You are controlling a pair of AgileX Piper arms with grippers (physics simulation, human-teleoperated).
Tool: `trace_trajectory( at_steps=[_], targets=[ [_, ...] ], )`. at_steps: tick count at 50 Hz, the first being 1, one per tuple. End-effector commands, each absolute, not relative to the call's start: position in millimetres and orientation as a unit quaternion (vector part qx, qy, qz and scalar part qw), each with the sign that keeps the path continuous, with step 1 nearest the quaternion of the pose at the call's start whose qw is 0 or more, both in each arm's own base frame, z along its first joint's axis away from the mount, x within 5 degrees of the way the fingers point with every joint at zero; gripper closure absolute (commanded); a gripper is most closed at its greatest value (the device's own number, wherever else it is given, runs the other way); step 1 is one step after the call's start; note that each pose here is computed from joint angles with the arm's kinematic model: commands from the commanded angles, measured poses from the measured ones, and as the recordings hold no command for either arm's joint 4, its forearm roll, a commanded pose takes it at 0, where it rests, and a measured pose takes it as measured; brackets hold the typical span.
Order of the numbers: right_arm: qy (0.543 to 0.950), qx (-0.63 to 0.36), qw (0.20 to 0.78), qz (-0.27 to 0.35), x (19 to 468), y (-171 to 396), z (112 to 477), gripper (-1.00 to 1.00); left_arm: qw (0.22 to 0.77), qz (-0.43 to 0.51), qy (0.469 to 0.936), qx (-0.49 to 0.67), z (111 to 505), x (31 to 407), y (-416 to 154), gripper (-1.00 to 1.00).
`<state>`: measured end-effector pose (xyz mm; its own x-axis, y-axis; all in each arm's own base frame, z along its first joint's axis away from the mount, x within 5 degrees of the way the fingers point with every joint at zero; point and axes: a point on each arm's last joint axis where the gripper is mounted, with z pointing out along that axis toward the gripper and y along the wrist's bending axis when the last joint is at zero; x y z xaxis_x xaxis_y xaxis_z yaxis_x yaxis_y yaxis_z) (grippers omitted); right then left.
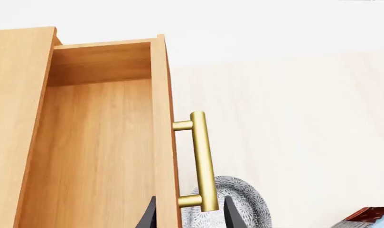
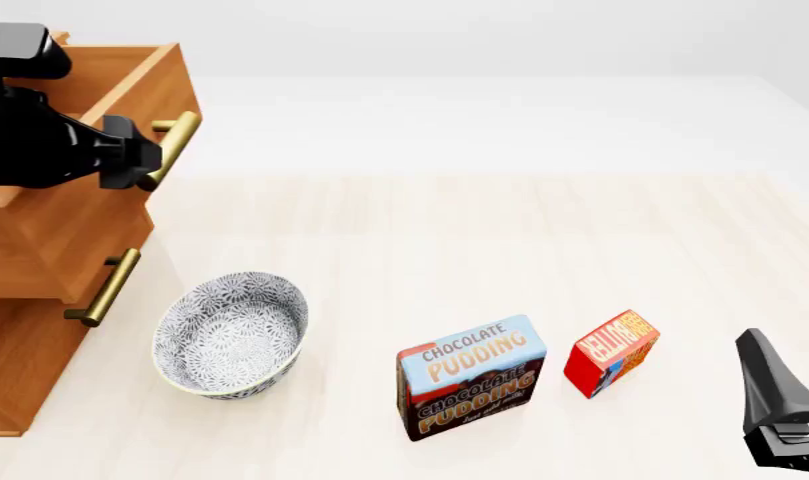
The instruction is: Put the butter at the back in the top drawer of the cabinet and close it.
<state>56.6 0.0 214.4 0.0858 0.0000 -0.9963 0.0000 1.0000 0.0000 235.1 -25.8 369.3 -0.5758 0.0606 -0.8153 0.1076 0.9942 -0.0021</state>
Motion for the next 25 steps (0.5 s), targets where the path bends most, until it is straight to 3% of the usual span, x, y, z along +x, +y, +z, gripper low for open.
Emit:
trace_trajectory(
  at_steps=[1, 25],
  targets=[
    [0.676, 0.0, 0.737, 0.0, 57, 0, 214, -1.0, 0.404, -0.031, 0.913, 0.058, 336, 250, -35, -1.0],
    [0.676, 0.0, 0.737, 0.0, 57, 0, 214, -1.0, 0.397, -0.051, 0.914, 0.068, 332, 247, -51, -1.0]
  ],
)
